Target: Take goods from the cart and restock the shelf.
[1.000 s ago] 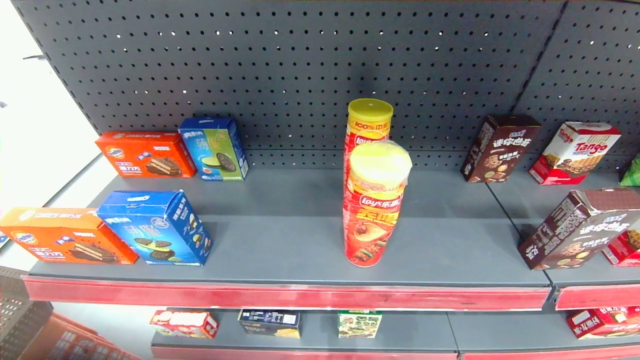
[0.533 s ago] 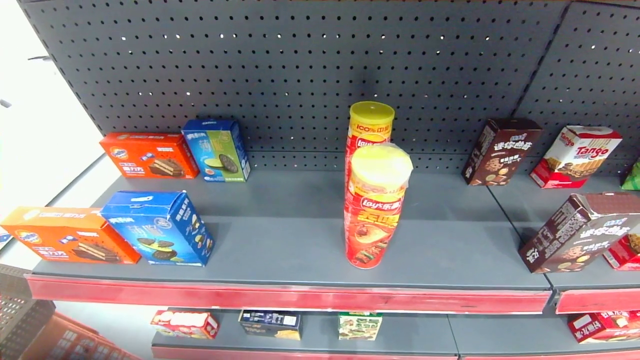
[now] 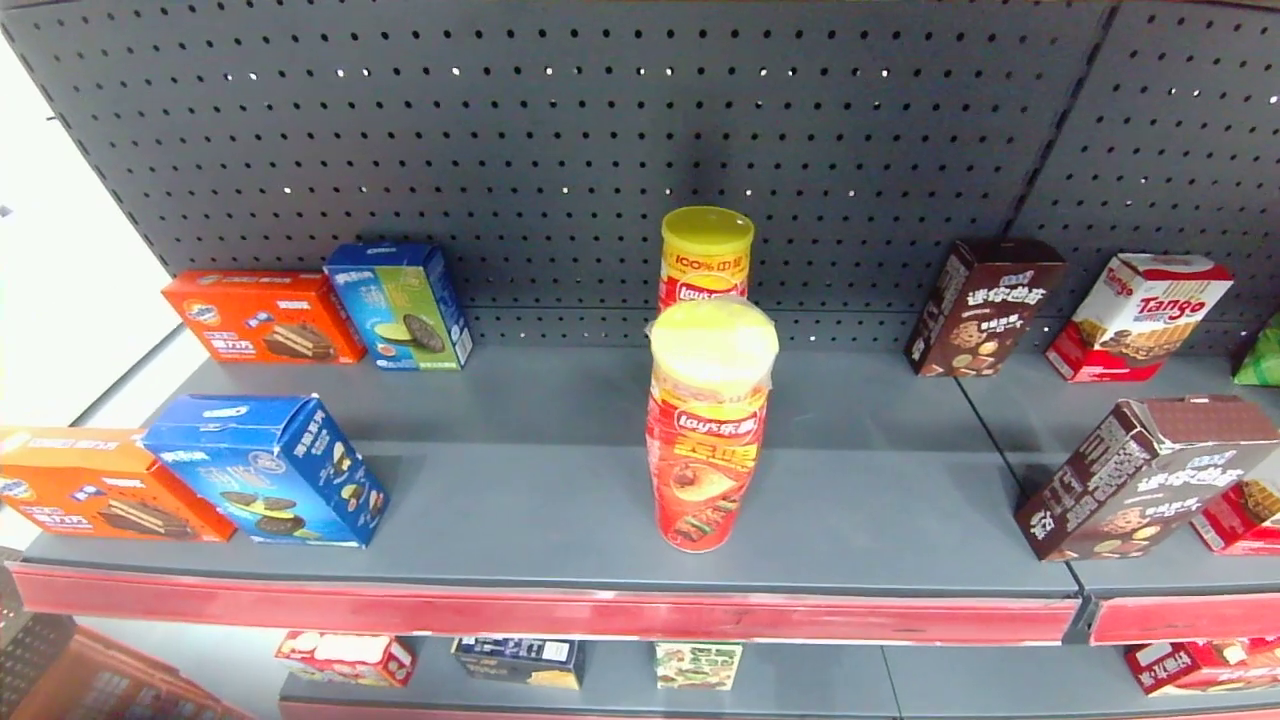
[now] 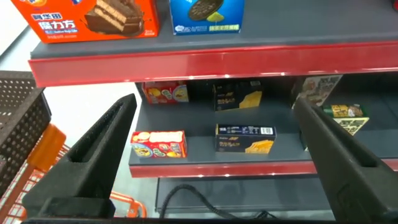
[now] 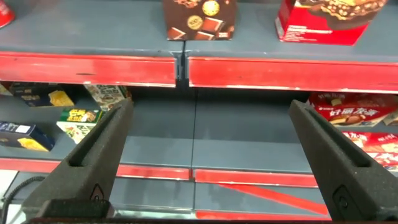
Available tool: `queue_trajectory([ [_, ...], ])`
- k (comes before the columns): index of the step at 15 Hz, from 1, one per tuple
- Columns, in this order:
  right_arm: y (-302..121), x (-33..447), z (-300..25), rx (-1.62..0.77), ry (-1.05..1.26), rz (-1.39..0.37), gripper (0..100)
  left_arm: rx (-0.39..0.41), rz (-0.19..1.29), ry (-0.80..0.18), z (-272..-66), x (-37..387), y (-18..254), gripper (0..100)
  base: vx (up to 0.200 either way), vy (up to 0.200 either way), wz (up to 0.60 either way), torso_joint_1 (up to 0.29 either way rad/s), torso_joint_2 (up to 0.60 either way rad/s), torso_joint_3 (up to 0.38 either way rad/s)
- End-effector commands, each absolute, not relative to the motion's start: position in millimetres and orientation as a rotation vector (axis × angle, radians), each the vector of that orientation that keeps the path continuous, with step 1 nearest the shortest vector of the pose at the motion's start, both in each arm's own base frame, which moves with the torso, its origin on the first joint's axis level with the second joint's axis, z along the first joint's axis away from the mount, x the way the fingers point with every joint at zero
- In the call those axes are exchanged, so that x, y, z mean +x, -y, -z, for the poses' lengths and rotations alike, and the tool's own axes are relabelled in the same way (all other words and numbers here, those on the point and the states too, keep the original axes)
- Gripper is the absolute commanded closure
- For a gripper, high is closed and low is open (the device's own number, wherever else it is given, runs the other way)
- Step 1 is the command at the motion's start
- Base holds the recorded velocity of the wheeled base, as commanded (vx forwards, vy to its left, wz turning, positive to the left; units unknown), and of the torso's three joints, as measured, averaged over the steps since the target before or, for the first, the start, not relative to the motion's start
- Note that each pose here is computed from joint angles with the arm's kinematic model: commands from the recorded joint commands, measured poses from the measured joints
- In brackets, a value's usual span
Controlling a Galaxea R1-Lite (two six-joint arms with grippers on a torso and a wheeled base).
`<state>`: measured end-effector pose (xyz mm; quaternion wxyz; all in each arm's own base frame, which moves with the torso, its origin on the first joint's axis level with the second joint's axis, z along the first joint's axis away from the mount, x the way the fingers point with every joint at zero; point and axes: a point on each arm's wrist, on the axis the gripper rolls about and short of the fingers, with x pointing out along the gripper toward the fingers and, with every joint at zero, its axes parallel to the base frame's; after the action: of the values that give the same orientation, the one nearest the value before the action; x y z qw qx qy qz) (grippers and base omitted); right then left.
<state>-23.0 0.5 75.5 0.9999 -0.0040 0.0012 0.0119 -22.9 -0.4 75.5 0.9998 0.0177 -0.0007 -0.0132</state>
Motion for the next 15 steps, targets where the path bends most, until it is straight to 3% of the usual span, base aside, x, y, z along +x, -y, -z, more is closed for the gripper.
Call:
queue_trajectory([
  [1, -0.6, -22.9, -75.4, -0.009, -0.003, -0.025, 0, 0.035, 0.026, 0.002, -75.6, -22.8, 0.4, 0, -0.2, 0.0, 0.0, 0.002, 0.01, 0.002],
  [6, -0.6, -22.9, -75.4, -0.008, -0.003, -0.025, 0, 0.035, 0.023, 0.0, -75.5, -22.8, 0.4, 0, 0.0, 0.0, 0.0, 0.0, 0.0, 0.0],
  [9, -0.6, -22.9, -75.4, -0.008, -0.003, -0.025, 0, 0.037, 0.026, 0.0, -75.5, -22.8, 0.4, 0, -0.2, 0.0, 0.0, 0.019, 0.0, -0.001],
  [15, -0.6, -22.9, -75.4, -0.008, -0.003, -0.025, 0, 0.034, 0.025, 0.002, -75.6, -22.8, 0.4, 0, 0.0, 0.0, 0.0, 0.0, 0.0, 0.0],
])
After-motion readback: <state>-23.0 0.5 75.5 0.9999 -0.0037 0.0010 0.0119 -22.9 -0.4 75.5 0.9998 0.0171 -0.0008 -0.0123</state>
